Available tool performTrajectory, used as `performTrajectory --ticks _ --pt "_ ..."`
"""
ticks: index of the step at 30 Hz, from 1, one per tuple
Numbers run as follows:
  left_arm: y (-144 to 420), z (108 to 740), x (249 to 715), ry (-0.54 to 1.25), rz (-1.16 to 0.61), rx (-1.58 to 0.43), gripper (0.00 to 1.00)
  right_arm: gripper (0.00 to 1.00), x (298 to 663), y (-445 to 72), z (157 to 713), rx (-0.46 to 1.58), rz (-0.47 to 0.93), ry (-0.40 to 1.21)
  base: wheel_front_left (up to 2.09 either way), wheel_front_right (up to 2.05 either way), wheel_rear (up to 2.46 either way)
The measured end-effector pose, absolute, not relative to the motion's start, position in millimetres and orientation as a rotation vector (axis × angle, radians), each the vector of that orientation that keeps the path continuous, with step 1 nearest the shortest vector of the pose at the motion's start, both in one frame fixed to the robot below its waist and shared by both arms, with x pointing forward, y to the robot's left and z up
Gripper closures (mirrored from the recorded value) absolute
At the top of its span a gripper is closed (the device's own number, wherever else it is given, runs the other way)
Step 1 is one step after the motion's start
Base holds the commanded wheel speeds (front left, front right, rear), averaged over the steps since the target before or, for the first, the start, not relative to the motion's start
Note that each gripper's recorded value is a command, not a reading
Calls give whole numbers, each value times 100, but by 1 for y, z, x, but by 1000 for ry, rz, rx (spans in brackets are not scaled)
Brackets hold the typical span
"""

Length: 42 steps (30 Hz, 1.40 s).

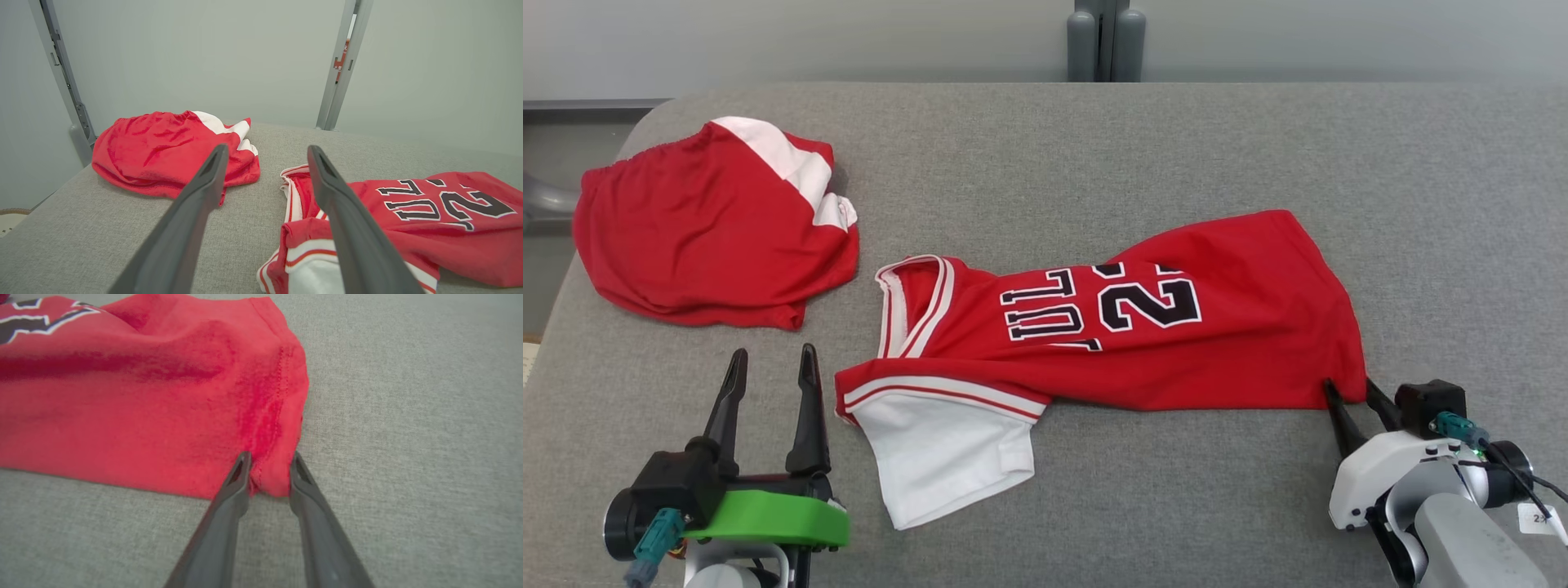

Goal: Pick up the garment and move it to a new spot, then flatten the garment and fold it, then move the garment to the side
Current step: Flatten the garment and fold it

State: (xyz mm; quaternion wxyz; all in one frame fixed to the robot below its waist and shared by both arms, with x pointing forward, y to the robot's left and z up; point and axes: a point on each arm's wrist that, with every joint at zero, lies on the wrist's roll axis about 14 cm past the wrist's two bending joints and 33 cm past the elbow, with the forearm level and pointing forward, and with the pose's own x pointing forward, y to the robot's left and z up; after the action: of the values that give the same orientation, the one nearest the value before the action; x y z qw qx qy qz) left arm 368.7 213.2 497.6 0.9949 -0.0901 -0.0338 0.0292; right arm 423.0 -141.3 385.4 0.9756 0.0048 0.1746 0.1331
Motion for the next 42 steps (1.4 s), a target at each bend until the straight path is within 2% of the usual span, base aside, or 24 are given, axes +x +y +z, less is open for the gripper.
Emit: performTrajectory --ticks 6,10,17,22,23,24,25,36,42 --pt "214 495 367 -58 67 -182 0 100 428 -137 391 12 283 333 0 0 0" --pt "207 492 367 -49 49 -189 0 100 431 -140 415 14 284 250 0 0 0" --pt "192 491 369 -45 6 -206 0 100 396 -149 423 42 272 212 0 0 0" --pt "183 492 371 -45 -22 -212 0 100 366 -157 416 82 245 273 0 0 0" --pt "181 491 371 -44 -26 -213 0 70 362 -158 414 90 240 286 0 0 0" --pt "180 491 372 -43 -32 -213 0 29 358 -161 415 101 231 286 0 0 0" --pt "178 491 372 -43 -37 -214 0 0 356 -164 415 92 227 293 0 0 0" --pt "181 494 367 -51 -30 -211 0 0 371 -173 436 43 221 246 0 0 0" --pt "187 493 364 -50 -10 -209 0 0 388 -172 429 -5 244 290 0 0 0"
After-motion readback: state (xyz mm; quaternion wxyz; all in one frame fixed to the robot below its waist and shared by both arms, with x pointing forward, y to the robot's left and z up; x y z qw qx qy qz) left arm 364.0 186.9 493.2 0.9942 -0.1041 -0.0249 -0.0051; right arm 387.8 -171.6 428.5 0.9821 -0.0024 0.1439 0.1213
